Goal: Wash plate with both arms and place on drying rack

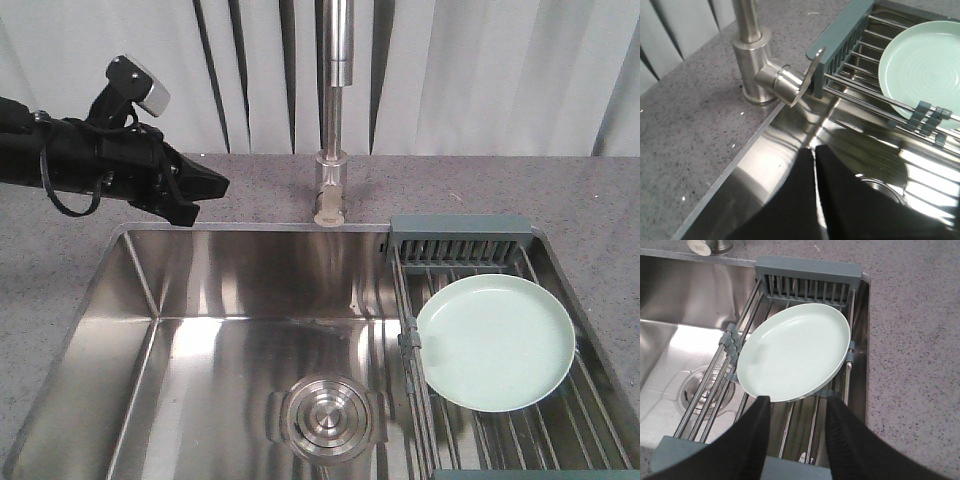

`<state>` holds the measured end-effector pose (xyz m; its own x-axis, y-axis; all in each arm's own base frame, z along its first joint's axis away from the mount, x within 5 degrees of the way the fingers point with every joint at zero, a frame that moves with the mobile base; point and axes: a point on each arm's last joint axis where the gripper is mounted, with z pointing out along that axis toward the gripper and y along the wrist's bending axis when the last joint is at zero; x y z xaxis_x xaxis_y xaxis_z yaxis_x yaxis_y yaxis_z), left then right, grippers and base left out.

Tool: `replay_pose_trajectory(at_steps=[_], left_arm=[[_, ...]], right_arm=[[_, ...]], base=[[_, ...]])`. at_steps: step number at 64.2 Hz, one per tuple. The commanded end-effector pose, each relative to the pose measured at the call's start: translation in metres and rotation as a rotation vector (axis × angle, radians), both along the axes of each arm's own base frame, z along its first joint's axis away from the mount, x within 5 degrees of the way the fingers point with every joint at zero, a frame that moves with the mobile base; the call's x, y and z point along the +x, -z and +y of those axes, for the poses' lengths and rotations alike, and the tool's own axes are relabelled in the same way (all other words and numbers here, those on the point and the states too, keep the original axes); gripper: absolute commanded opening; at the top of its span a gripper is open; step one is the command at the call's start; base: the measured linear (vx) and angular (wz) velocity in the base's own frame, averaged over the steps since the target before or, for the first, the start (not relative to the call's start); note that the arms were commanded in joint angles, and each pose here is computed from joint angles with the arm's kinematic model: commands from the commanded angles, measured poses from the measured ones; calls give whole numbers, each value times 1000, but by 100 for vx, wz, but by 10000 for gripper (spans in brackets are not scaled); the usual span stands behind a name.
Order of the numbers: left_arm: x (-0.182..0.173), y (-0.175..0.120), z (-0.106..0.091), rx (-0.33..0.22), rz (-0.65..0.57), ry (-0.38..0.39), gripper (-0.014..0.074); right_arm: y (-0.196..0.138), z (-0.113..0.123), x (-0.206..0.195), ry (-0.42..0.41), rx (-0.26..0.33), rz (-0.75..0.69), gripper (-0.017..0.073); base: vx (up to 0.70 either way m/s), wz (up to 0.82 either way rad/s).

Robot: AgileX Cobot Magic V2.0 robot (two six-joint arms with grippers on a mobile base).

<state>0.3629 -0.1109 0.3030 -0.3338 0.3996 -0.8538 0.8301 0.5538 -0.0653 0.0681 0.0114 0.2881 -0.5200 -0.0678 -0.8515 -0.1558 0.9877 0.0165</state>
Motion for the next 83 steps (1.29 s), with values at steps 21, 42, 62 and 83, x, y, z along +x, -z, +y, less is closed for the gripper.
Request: replay_pose_trajectory(at_steps=[21,42,62,83], left_arm=[[-1,11,-63,43,-207,229,-8],[1,25,-97,42,-298,241,-8],[26,24,-109,-9,-301,230,-8],[55,15,-117,-2,-389,178,-8]], right_arm=[[-13,0,3,-5,1,-82,277],[-13,0,3,-5,1,-82,277],[-13,0,3,-5,1,-82,277],[-13,0,3,-5,1,-82,277]], base=[[0,0],[0,0],[0,0],[0,0]])
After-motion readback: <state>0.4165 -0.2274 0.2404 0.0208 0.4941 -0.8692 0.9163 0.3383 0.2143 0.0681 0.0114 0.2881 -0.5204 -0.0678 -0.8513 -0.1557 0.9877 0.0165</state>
